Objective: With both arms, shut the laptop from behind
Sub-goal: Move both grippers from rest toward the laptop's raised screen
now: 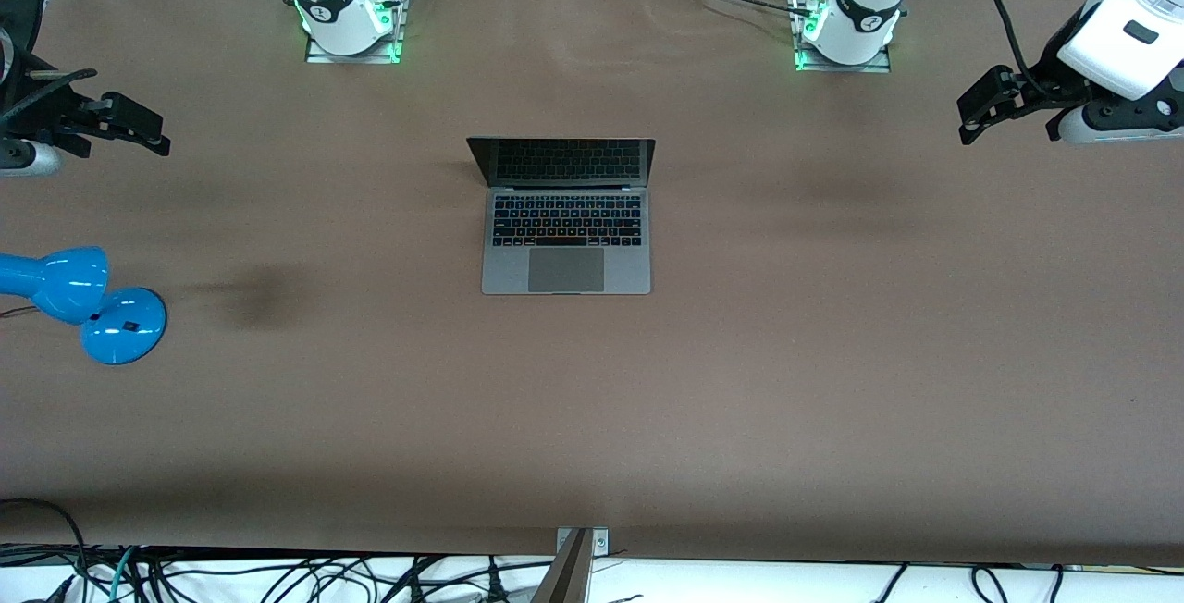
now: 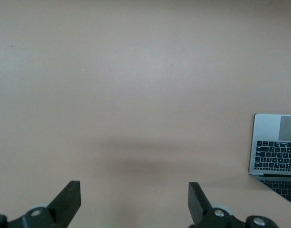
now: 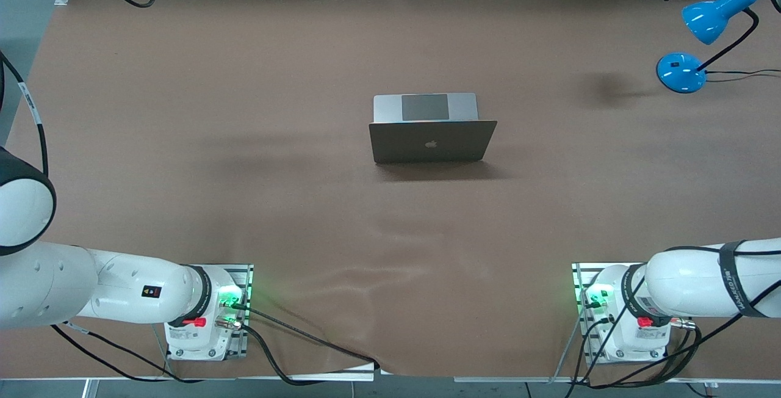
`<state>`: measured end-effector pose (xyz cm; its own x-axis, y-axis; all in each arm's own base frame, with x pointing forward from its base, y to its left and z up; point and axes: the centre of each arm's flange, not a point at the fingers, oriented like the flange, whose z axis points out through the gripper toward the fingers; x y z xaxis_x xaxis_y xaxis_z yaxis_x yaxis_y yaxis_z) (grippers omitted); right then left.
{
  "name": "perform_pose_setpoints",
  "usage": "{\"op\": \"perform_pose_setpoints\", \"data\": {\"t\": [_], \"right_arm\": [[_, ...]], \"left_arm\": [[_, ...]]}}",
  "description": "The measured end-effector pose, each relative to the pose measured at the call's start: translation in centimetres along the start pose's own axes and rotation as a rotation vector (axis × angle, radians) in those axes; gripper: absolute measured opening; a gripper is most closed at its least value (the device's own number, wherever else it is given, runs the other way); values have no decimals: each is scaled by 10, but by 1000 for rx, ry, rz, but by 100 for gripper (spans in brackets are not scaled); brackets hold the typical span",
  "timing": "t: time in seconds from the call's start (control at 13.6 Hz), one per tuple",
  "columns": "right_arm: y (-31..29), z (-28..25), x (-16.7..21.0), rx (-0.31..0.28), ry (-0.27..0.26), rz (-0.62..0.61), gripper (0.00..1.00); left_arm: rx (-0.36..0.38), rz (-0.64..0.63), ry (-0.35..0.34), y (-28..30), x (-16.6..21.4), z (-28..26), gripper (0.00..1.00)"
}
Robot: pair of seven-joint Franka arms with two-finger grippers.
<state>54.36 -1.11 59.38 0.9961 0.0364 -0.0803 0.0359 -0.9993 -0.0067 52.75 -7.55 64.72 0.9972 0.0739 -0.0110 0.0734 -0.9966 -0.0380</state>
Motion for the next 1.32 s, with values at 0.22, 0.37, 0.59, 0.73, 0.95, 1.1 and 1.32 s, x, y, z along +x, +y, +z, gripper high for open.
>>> {"op": "perform_pose_setpoints", "data": {"t": [0.22, 0.37, 0.59, 0.73, 0.95, 1.1, 1.32], "right_arm": [[0, 0, 0, 0, -1, 0, 100], [0, 0, 0, 0, -1, 0, 100], [0, 0, 0, 0, -1, 0, 100], [0, 1, 0, 0, -1, 0, 100], [0, 3, 0, 0, -6, 0, 100], [-5, 5, 0, 0, -15, -8, 100], [-35, 6, 0, -5, -19, -62, 100]], "left_arm": [[4, -1, -19, -1, -1, 2, 100], [-6, 2, -27, 1, -1, 4, 100], [-40, 5, -41, 5, -1, 7, 100], [-42, 5, -43, 5, -1, 7, 100], [-49, 5, -51, 6, 0, 9, 100], [-90, 7, -78, 11, 1, 18, 100], [-105, 9, -107, 17, 1, 29, 100]]}}
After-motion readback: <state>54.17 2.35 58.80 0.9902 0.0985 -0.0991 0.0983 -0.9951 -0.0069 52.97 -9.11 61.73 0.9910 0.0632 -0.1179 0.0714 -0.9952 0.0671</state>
